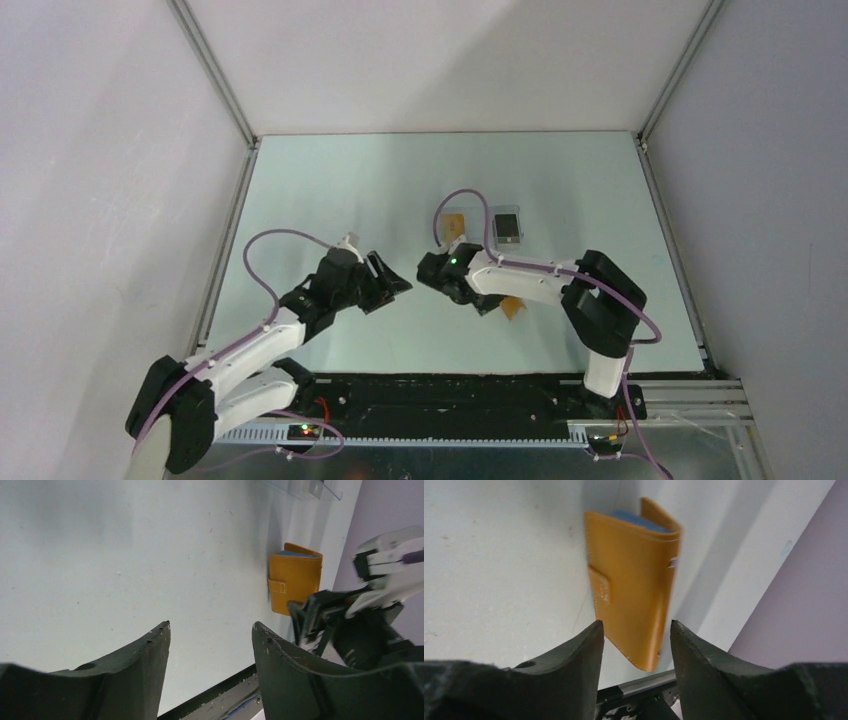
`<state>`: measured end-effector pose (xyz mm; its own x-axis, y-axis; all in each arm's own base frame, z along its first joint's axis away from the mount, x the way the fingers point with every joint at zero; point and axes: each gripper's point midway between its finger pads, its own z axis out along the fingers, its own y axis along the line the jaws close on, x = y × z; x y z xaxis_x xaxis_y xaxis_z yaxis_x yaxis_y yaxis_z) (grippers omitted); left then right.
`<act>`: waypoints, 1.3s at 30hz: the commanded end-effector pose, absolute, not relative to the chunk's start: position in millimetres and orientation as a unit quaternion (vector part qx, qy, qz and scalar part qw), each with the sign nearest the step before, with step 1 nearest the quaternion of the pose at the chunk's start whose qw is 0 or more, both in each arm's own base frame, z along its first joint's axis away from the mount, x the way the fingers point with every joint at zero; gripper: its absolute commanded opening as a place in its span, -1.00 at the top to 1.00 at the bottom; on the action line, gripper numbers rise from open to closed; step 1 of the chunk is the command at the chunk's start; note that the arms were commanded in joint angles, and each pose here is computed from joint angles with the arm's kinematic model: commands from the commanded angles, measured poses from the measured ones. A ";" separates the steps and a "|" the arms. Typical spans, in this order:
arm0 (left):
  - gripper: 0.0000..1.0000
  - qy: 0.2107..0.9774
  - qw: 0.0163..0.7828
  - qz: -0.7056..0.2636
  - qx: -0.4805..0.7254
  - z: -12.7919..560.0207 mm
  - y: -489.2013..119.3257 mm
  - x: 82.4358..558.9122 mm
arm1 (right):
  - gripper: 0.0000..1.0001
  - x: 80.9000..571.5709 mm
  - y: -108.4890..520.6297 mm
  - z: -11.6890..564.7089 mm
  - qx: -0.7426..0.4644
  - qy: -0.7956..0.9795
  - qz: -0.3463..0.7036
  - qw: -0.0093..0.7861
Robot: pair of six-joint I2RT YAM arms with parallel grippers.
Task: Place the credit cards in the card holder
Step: Turn over the card holder at the center of the board.
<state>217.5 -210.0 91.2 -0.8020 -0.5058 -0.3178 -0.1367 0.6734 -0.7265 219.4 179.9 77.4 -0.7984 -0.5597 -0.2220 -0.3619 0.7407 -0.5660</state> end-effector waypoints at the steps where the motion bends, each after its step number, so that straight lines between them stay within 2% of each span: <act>1: -0.30 0.869 0.266 -0.371 -0.191 95.9 -202.5 216.9 | -0.26 210.2 194.3 67.8 -0.265 0.901 -0.271 0.211; 4: -0.31 0.868 0.266 -0.370 -0.197 92.7 -198.5 214.7 | -0.39 196.8 206.6 66.2 -0.283 0.902 -0.251 0.208; 7: -0.31 0.868 0.265 -0.368 -0.202 89.0 -195.6 213.0 | -0.47 177.9 227.7 65.2 -0.294 0.919 -0.182 0.187; 12: -0.31 0.872 0.259 -0.362 -0.203 83.4 -194.4 212.1 | -0.48 165.1 264.5 79.2 -0.300 0.936 -0.049 0.177; 20: -0.32 0.877 0.250 -0.362 -0.194 82.0 -198.4 213.1 | -0.46 180.4 291.6 113.3 -0.240 0.950 0.135 0.149; 24: -0.32 0.880 0.237 -0.373 -0.173 85.4 -210.6 217.1 | -0.44 198.2 276.9 137.0 -0.193 0.947 0.204 0.154; 29: -0.31 0.893 0.206 -0.378 -0.132 86.9 -245.6 223.5 | -0.38 223.6 228.9 148.2 -0.110 0.946 0.259 0.163; 34: -0.32 0.896 0.182 -0.396 -0.082 98.9 -300.4 236.8 | -0.34 235.1 168.0 124.6 -0.013 0.951 0.272 0.147; 39: -0.31 0.907 0.138 -0.397 -0.035 84.4 -353.4 237.1 | -0.25 233.6 144.8 100.4 0.041 0.946 0.304 0.104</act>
